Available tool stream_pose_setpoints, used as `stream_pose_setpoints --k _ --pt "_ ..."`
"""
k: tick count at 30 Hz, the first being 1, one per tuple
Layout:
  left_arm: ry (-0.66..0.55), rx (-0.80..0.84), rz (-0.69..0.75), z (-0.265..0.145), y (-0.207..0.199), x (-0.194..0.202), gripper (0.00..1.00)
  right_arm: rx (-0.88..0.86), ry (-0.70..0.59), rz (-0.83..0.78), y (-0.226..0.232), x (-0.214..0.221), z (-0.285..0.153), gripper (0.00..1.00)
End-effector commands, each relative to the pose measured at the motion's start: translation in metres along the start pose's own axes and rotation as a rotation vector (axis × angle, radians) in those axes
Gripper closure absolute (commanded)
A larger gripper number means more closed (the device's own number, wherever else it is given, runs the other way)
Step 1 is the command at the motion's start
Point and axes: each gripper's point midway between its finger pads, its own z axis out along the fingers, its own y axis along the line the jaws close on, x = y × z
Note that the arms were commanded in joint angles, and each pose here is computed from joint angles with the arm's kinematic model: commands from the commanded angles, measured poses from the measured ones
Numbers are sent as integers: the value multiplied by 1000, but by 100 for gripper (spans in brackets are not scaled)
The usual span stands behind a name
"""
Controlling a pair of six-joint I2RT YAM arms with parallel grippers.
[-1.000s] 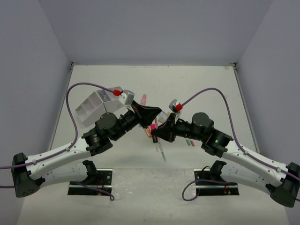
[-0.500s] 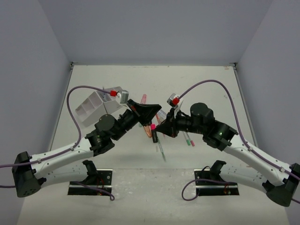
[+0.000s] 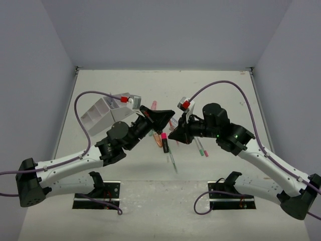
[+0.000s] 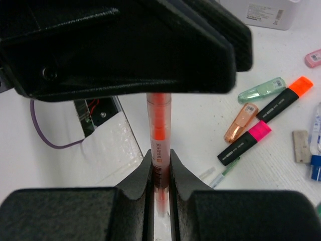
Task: Sort the stationery into containers
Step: Close the pen cap on the pen, then place the pen in the storage box.
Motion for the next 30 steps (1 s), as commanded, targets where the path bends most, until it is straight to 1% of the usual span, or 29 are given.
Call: stream_pose_setpoints --k 1,3,5,7,8,10,12,13,15,17,19,21,22,24,25,26,27,28,30 --pt "582 101 -2 -40 -8 157 100 162 -501 -137 -18 -141 -32 100" --pt "599 112 -18 -44 -11 169 100 177 -521 -134 -24 -152 -40 100" --pt "587 77 -19 -46 -3 171 100 157 -503 -176 -20 -158 -43 100" --pt "541 26 13 -42 7 156 100 136 -418 -200 -22 -142 -31 100" --pt "525 9 34 -40 9 147 100 139 -406 -201 -25 -136 -29 100" --pt "482 -72 117 -33 21 118 100 152 -354 -197 -35 -109 -22 100" --pt "457 -120 162 -29 33 92 100 156 -331 -214 -39 -85 -23 100" --pt "454 -148 172 -28 44 80 100 166 -347 -228 -39 -82 -28 100" --pt "451 -138 189 -27 45 61 100 221 -328 -235 -53 -66 -26 100" --pt "469 -144 206 -28 44 51 100 247 -331 -254 -58 -62 -29 100" --pt "467 -120 205 -26 37 45 100 206 -324 -256 -53 -60 -24 100" --pt "466 -92 185 -25 29 43 100 186 -324 -252 -49 -65 -22 98" --pt "457 -89 175 -24 27 42 100 176 -317 -247 -48 -65 -20 95" --pt "421 -133 170 -22 34 35 100 155 -310 -240 -46 -65 -15 63" --pt "399 -164 173 -22 38 31 100 159 -309 -230 -48 -65 -15 49" --pt "385 -205 179 -23 45 27 100 163 -307 -221 -49 -63 -14 43" --pt "323 -277 184 -21 54 12 100 169 -306 -216 -50 -62 -15 29" --pt "290 -322 193 -20 60 2 100 179 -297 -199 -52 -58 -14 16" --pt "190 -482 246 -22 79 -29 100 232 -273 -166 -62 -51 -15 2"
